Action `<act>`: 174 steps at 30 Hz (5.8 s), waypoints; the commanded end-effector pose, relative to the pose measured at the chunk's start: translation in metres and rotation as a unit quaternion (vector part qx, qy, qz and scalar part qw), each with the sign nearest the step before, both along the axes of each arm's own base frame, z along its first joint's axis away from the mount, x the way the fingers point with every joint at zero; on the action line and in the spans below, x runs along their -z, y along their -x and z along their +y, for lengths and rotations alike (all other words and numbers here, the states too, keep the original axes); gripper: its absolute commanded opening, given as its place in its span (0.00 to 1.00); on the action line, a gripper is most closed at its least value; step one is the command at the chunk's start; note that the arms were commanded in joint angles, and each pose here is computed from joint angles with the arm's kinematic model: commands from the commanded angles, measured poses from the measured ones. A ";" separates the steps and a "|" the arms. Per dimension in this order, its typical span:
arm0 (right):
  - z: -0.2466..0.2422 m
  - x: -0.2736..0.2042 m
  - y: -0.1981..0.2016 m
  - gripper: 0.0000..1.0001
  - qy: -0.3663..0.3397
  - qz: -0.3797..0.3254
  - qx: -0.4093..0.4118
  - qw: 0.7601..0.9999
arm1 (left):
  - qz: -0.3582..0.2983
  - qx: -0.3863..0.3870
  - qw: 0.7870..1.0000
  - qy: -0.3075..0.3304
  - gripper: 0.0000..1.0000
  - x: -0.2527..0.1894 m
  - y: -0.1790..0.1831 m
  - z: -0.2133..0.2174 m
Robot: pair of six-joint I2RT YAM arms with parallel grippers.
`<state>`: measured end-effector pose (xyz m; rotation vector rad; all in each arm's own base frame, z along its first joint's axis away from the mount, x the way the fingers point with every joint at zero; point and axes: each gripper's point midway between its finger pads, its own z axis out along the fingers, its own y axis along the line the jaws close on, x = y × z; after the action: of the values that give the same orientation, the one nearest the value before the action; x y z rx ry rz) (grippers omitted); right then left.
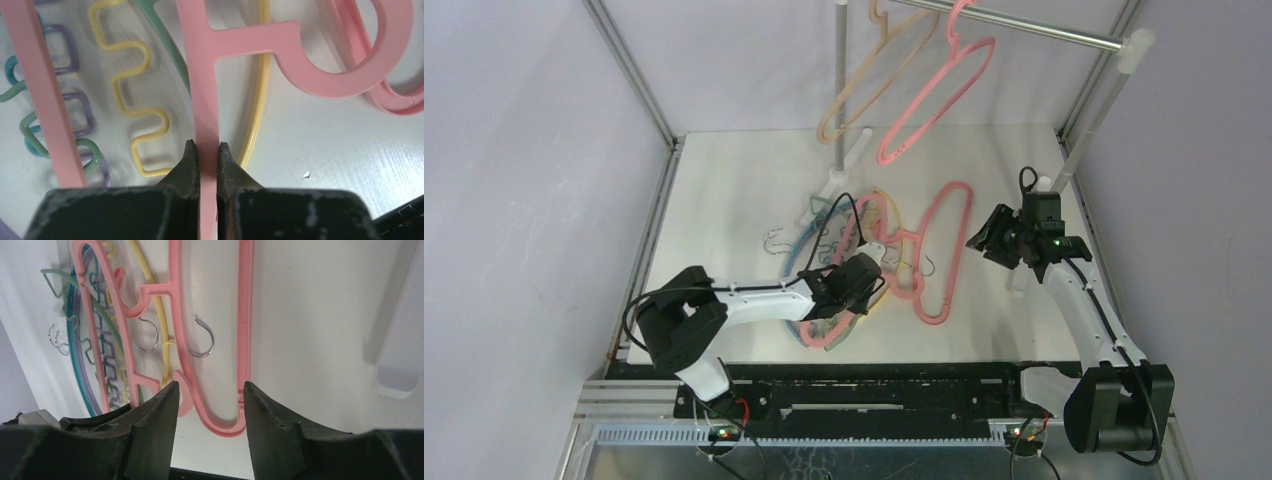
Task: Organize the hangers
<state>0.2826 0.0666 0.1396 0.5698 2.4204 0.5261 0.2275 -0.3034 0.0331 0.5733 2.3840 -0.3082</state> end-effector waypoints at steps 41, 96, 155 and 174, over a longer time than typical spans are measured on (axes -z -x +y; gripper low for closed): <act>-0.019 -0.026 -0.012 0.58 -0.009 -0.051 0.028 0.998 | 0.051 0.200 0.890 0.407 0.00 -0.314 0.028 0.002; -0.039 -0.051 -0.049 0.57 -0.015 -0.069 0.063 0.996 | 0.039 0.072 0.733 0.675 0.00 -0.525 -0.166 -0.058; -0.032 -0.053 -0.041 0.58 -0.022 -0.073 0.048 0.996 | -0.051 -0.051 0.887 0.456 1.00 -0.458 -0.167 0.013; 0.094 0.022 -0.015 0.56 0.053 0.043 -0.128 0.990 | -0.159 -0.128 0.933 0.298 0.99 -0.398 -0.089 0.141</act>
<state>0.2934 0.1456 0.1231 0.2910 2.5853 0.5400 0.3208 -0.1734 0.4377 -0.0079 1.9117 -0.7785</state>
